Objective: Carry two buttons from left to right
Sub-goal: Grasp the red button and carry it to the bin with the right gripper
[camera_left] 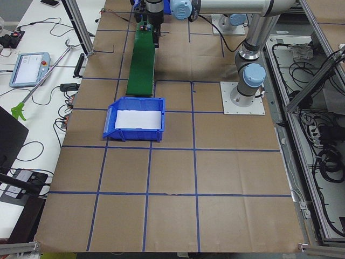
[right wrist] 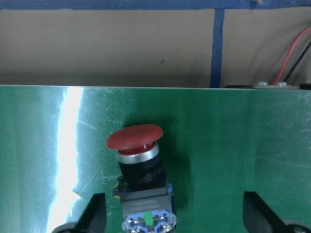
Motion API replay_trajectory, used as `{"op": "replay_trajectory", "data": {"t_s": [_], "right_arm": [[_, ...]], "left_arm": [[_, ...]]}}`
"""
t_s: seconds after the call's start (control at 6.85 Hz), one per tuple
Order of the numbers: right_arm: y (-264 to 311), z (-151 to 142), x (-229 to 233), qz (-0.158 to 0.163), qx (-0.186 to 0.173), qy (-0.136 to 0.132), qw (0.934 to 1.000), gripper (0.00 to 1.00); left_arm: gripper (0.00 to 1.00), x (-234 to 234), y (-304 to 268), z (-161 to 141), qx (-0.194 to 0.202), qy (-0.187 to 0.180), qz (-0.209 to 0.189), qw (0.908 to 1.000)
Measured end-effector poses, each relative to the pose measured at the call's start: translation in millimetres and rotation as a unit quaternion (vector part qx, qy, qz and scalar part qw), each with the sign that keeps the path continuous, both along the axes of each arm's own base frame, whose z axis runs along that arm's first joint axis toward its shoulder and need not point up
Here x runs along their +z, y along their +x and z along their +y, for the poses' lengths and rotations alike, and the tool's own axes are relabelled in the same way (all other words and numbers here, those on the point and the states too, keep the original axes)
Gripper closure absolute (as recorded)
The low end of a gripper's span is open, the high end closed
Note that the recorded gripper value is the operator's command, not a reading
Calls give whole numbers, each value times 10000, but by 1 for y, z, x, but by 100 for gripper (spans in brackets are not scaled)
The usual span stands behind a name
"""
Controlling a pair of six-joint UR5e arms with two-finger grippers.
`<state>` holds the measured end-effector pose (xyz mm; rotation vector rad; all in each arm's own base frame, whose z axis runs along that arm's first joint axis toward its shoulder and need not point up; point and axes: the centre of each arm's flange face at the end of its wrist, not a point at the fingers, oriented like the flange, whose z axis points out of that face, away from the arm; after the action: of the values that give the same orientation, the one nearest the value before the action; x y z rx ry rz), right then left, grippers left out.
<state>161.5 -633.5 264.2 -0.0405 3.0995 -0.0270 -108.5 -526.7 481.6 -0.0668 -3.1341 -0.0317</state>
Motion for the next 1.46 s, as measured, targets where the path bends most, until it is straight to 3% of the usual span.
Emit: {"op": "replay_trajectory", "data": {"t_s": [0.15, 0.29, 0.44, 0.73, 1.02, 1.46], "right_arm": [[-1, 0, -15, 37, 12, 135, 9999, 49], [-1, -1, -24, 60, 20, 225, 9997, 84], [-2, -1, -26, 72, 18, 283, 9996, 94], [-7, -1, -16, 134, 0, 319, 9994, 93], [-38, 5, 40, 291, -173, 172, 9993, 93], [-186, 16, 145, 263, -430, 197, 9985, 95]], "left_arm": [[0, 0, 0, 0, -6, 4, 1, 10000], [0, -1, 0, 0, -8, 11, 2, 10000], [0, -2, 0, -1, -9, 20, 3, 10000], [0, -4, 0, -1, -10, 40, 9, 10000], [0, -4, 0, -1, -10, 44, 12, 10000], [0, -3, 0, 0, -8, 33, 8, 10000]]}}
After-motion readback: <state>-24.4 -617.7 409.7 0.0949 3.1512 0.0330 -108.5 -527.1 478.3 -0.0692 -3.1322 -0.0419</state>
